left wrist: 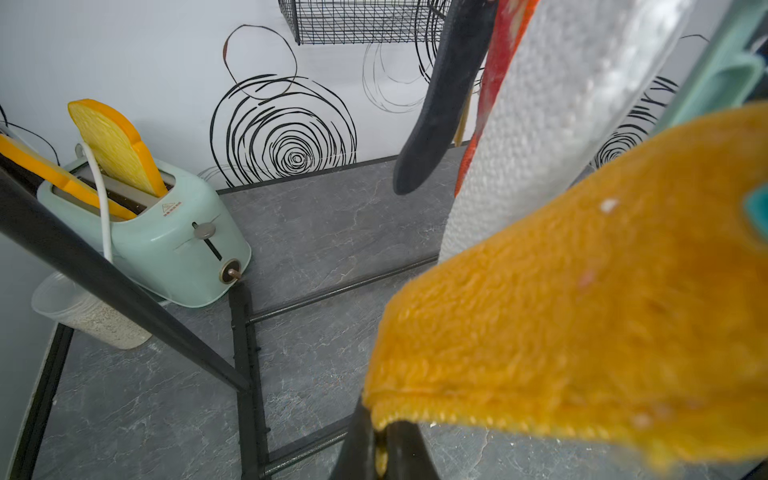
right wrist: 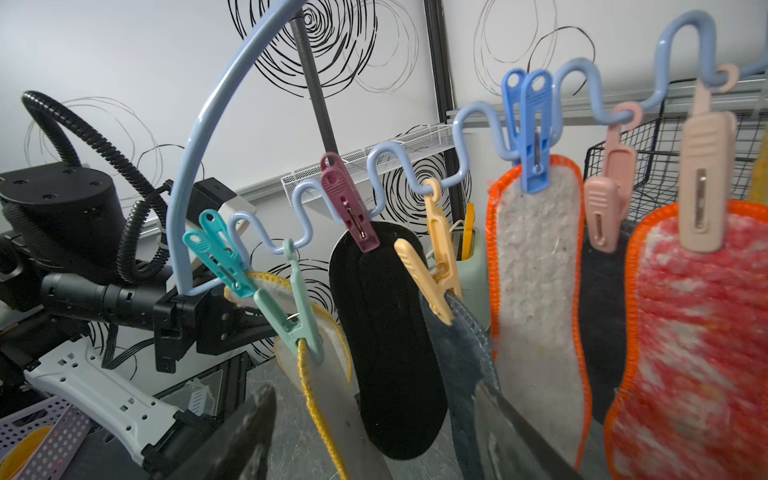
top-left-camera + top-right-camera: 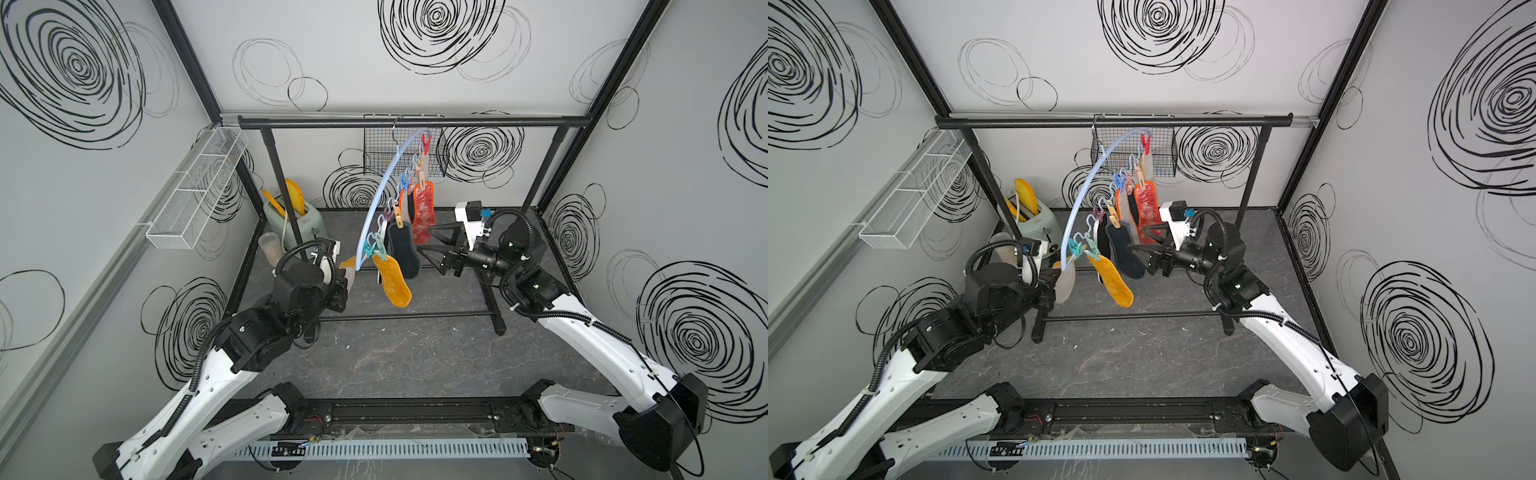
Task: Take the shoe insoles off the hanger
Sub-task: Open the clamp at the hanger.
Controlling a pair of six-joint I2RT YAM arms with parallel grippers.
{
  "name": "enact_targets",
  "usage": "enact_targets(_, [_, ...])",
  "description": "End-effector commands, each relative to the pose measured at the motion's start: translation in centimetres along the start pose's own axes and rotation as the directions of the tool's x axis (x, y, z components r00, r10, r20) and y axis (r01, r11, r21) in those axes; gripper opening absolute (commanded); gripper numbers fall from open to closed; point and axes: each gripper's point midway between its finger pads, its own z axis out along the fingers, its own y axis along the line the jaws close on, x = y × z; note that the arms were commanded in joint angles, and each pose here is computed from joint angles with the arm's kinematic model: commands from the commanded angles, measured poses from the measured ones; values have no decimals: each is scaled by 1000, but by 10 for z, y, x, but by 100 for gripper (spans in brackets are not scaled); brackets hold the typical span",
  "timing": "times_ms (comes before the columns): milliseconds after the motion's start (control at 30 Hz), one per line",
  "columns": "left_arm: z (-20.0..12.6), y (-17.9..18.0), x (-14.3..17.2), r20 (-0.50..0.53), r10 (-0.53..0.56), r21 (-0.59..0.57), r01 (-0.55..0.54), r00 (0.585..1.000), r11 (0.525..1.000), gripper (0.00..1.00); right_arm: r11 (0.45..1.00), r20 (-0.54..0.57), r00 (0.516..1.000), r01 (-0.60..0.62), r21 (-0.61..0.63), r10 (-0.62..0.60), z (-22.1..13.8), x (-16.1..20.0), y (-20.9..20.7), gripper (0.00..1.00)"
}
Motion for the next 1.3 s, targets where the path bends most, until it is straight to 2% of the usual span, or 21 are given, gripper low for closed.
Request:
enact_targets(0, [-25, 7, -49, 164, -38, -13, 41, 986, 999, 9, 1000, 12, 1000, 16, 20, -16, -10, -11, 11, 76])
enact_targets(67, [-37, 11, -61, 198, -29, -29, 35, 980, 999, 10, 999, 4, 1000, 9, 45, -9, -13, -13, 12, 76])
enact_targets(133, [-45, 15, -70, 218, -13, -45, 24, 976, 999, 12, 999, 0, 999, 52, 8, -52, -18, -15, 23, 76])
enact_targets(233, [-50, 17, -76, 216, 13, -57, -1, 976, 998, 12, 976, 31, 976, 218, -29, -217, -27, -17, 41, 76])
enact_targets(300, [-48, 15, -75, 206, 24, -50, -14, 978, 999, 13, 935, 43, 937, 348, -66, -346, -32, -21, 55, 74])
enact_targets(400, [-45, 14, -72, 196, 35, -48, -26, 980, 999, 13, 801, 69, 808, 590, -106, -586, -34, -18, 75, 73])
enact_targets(500, [-46, 15, -75, 201, 34, -52, -24, 979, 998, 13, 607, 92, 622, 781, -144, -778, -30, -11, 90, 72])
enact_targets(567, [-48, 15, -77, 205, 34, -51, -24, 978, 998, 14, 511, 111, 528, 846, -153, -842, -25, -10, 98, 74])
enact_targets(633, [-47, 15, -76, 203, 36, -51, -26, 979, 998, 14, 379, 154, 410, 905, -192, -899, -19, -5, 111, 77])
enact_targets(767, [-43, 15, -73, 193, 35, -52, -26, 981, 998, 14, 266, 147, 291, 949, -168, -945, -1, -11, 120, 68])
enact_targets(867, [-41, 15, -71, 190, 35, -51, -25, 981, 998, 14, 206, 183, 238, 962, -181, -954, 8, -13, 130, 69])
enact_targets(967, [-40, 16, -71, 189, 36, -53, -26, 981, 998, 14, 191, 212, 229, 964, -187, -950, 15, -21, 135, 67])
enact_targets(1133, [-40, 16, -71, 185, 36, -53, -27, 982, 998, 14, 159, 190, 208, 957, -244, -959, 31, -23, 134, 59])
enact_targets(1267, [-41, 18, -71, 189, 34, -56, -24, 981, 998, 14, 108, 154, 152, 959, -262, -976, 43, -15, 130, 59])
